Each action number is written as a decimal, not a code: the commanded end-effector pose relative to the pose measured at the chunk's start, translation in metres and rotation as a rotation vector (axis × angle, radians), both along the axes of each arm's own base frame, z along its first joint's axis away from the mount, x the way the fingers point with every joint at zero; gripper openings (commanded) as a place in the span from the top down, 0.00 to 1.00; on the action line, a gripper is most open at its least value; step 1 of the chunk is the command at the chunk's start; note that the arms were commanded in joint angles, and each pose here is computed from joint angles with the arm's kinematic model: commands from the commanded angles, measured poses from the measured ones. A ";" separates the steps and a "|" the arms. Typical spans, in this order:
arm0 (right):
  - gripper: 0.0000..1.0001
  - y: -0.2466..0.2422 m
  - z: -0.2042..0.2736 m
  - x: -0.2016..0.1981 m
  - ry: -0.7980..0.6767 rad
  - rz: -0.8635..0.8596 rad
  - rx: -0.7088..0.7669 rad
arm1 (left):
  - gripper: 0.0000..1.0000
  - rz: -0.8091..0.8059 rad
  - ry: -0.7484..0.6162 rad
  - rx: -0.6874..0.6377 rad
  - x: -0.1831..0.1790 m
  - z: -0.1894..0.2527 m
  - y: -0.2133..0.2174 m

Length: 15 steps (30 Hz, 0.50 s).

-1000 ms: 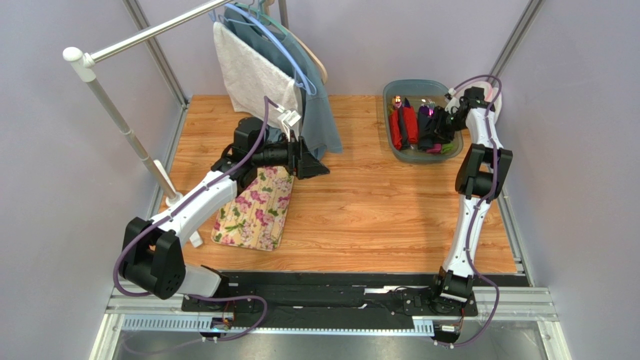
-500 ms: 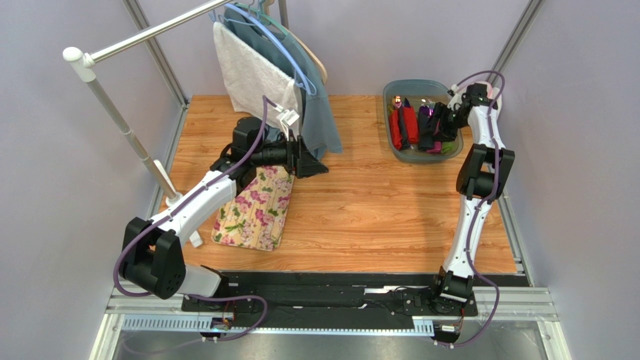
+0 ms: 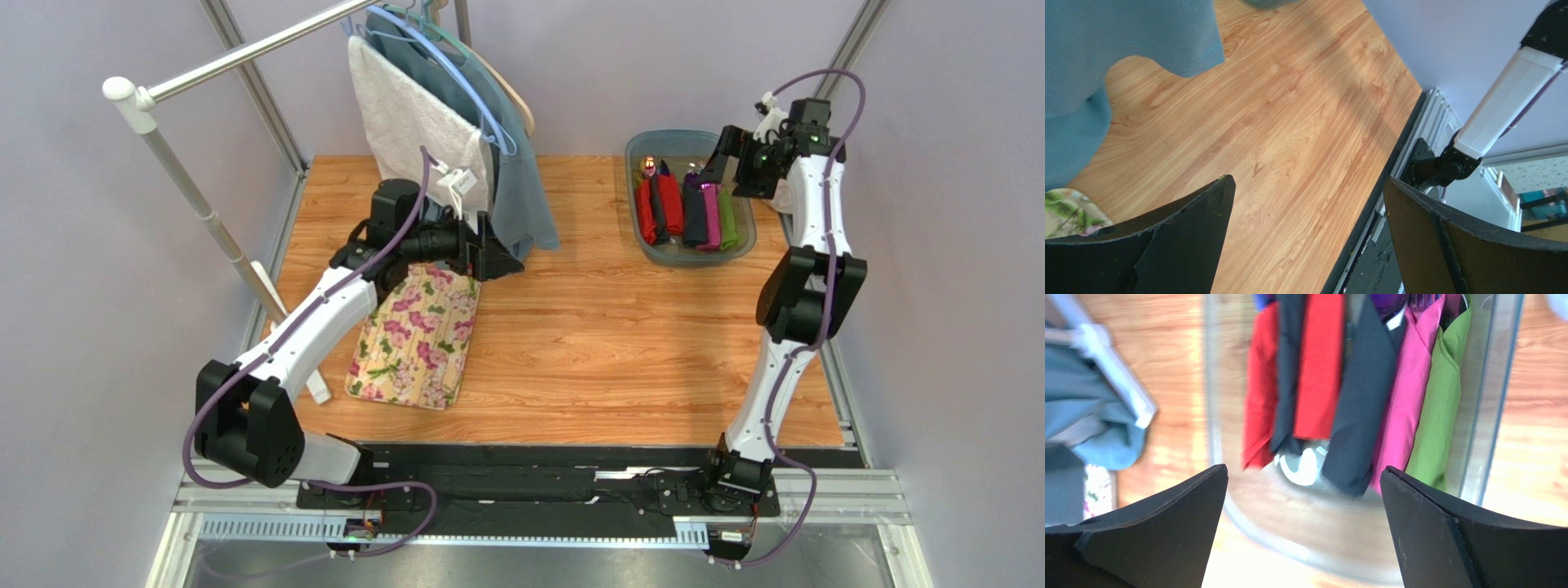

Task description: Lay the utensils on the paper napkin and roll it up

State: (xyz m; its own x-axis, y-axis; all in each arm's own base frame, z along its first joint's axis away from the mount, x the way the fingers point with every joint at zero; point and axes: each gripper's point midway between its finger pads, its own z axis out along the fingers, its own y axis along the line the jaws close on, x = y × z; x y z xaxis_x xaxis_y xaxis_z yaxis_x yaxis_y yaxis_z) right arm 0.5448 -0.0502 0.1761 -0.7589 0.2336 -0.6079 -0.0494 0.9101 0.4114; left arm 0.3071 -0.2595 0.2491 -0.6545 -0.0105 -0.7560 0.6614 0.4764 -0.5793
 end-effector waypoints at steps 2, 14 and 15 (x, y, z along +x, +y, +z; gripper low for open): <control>0.00 0.029 0.078 -0.031 -0.152 0.080 -0.042 | 0.01 -0.019 -0.096 0.131 -0.014 0.035 0.022; 0.00 0.099 0.094 -0.175 -0.145 0.265 -0.115 | 0.01 0.144 -0.017 0.430 -0.050 0.018 0.094; 0.00 0.102 0.074 -0.192 -0.101 0.285 -0.121 | 0.01 0.145 0.002 0.463 -0.056 0.012 0.100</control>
State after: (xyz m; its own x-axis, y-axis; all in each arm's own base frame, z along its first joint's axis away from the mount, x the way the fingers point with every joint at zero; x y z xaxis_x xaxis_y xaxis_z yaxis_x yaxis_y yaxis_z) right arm 0.3969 0.0471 0.2661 -0.7102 0.0244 -0.7036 -0.2960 0.8964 0.3300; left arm 0.2717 -0.1928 0.2707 -0.6528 0.1561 -0.7413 0.6083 0.6912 -0.3902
